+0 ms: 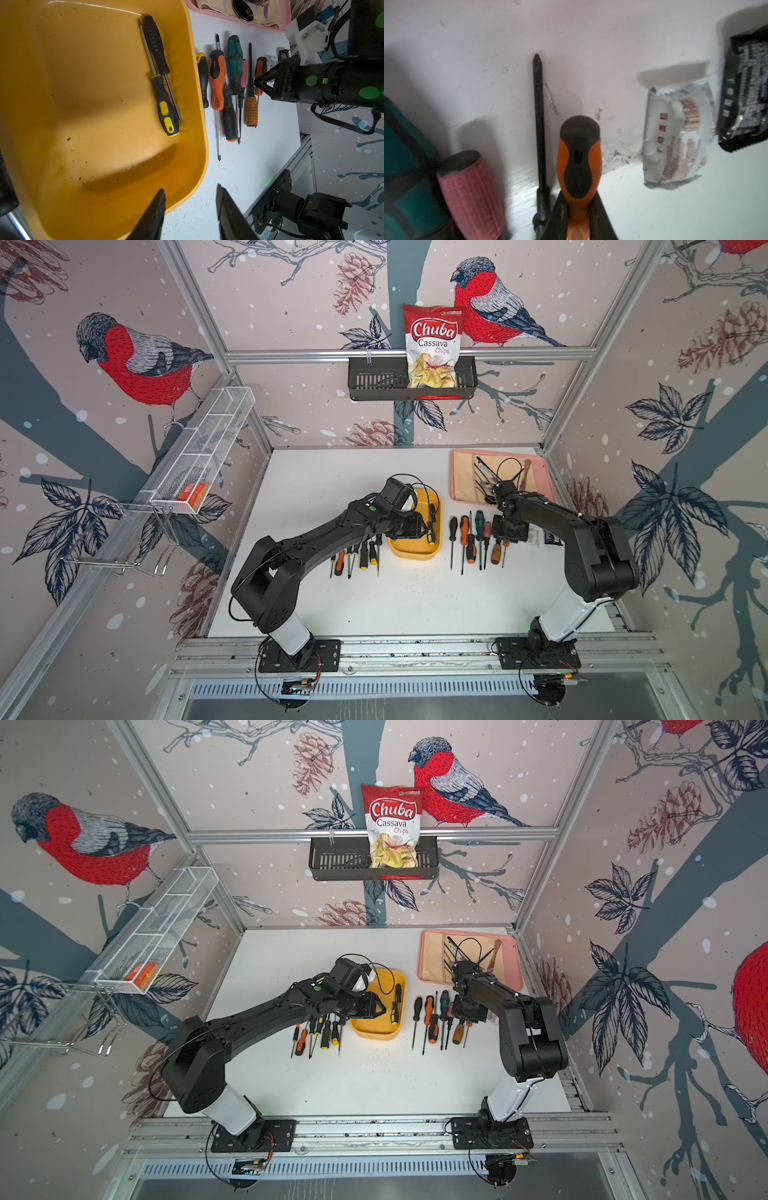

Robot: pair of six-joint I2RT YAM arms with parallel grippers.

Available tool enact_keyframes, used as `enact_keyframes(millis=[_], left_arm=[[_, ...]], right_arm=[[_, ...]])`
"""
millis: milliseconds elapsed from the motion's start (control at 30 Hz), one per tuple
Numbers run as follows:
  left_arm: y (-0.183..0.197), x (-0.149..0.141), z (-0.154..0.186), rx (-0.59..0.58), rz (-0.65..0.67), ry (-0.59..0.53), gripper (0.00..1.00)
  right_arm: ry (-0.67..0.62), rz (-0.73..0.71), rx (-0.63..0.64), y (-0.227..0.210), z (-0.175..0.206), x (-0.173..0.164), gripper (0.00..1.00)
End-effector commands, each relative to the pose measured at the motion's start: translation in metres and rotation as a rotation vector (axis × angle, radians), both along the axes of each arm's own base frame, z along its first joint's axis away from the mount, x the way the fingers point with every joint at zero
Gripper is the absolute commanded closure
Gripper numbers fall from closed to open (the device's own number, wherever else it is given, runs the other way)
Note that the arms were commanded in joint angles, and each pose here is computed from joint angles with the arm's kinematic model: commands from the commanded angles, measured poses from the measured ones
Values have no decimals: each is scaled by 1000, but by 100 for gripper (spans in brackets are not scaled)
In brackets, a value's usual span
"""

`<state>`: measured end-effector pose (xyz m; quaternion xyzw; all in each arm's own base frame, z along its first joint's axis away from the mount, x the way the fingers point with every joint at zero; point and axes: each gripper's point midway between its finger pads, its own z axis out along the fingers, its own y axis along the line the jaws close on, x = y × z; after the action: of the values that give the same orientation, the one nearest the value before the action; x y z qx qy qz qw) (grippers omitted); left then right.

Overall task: Take out the screwdriver from the storage box
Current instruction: Place the screwdriver at the center of the board, then pick up the screwdriver from the storage box.

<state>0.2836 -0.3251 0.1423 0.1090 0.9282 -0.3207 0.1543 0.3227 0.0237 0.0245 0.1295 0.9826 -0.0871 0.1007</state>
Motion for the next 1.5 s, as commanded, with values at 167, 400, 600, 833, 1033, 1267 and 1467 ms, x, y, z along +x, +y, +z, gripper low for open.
enact_keyframes(millis=[167, 400, 600, 833, 1033, 1267, 1467], left_arm=[[1, 2, -2, 10, 6, -10, 57], [2, 1, -2, 14, 9, -10, 57], [3, 3, 0, 19, 20, -18, 57], [7, 11, -6, 71, 54, -9, 57], [2, 21, -17, 108, 62, 17, 57], [-6, 32, -34, 145, 82, 61, 57], [-14, 38, -46, 162, 99, 88, 57]], right_arm=[[-3, 9, 4, 2, -2, 2, 77], [-2, 7, 1, 2, 0, 0, 72], [-31, 3, 8, 3, 16, 1, 71], [-120, 19, 81, 18, 52, 0, 71], [-228, 90, 270, 54, 86, -3, 71], [-364, 247, 580, 106, 131, -19, 68], [-395, 347, 766, 133, 151, -44, 67]])
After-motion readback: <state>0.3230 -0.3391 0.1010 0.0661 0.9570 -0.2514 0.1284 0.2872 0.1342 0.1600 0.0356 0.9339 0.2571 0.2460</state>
